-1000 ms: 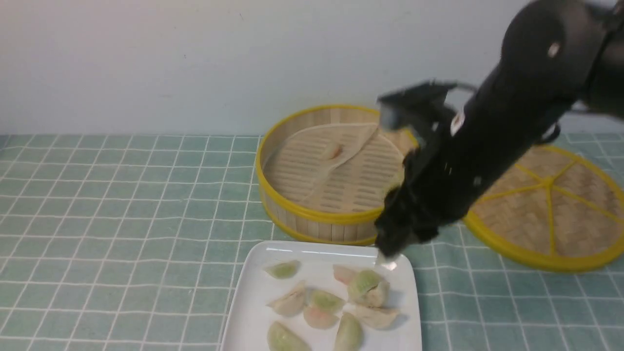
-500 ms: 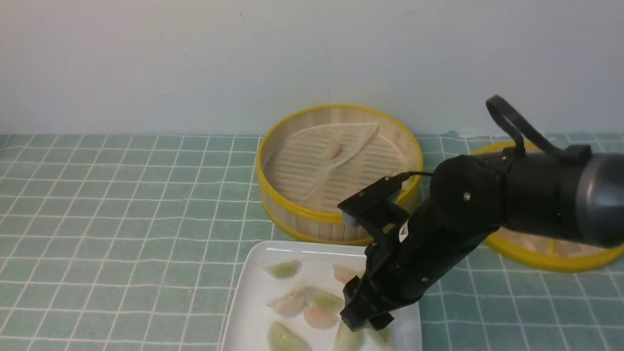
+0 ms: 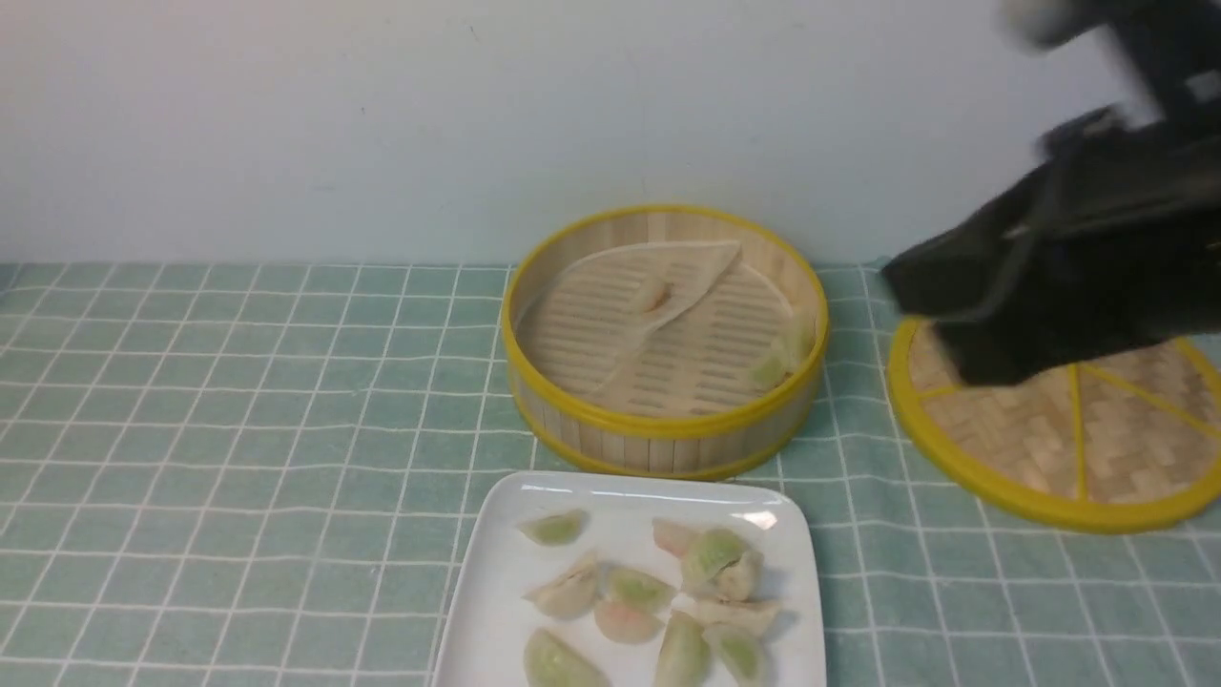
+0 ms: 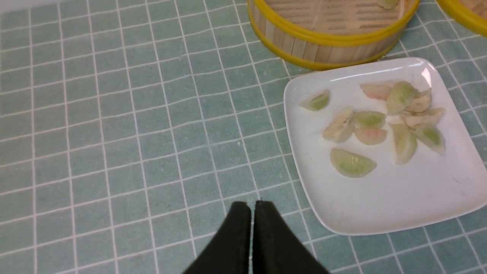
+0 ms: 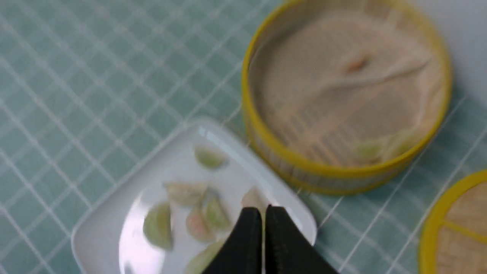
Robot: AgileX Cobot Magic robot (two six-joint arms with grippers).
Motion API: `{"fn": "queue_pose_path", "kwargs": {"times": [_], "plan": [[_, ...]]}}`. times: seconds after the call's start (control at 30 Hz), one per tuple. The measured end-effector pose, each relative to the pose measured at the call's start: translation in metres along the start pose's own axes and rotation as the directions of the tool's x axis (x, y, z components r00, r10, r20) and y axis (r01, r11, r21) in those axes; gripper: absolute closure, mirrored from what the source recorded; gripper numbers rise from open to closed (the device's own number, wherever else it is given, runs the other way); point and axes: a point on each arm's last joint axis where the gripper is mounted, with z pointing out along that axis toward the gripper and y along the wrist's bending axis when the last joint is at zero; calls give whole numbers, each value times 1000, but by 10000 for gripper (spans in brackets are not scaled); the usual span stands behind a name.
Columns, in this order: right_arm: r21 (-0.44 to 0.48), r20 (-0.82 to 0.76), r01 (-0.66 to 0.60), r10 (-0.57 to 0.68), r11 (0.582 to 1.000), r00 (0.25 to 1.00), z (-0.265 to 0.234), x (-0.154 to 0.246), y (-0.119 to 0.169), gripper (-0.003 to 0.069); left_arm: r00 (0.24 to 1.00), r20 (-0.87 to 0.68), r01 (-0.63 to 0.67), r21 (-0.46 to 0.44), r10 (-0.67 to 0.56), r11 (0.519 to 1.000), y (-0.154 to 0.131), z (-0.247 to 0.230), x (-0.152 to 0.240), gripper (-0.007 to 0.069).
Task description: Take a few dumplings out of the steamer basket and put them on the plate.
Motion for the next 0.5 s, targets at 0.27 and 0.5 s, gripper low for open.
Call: {"fn": "queue_pose_path", "kwargs": {"times": [0.27,0.5], "plan": [[17,557,-64,43,998,829,-118,86,-13,672,997,75,0,13,0,1000,-1,0,-7,631],[39,715,-99,42,994,698,-113,168,-22,672,986,164,-2,29,-3,1000,-3,-1,-15,631]]}}
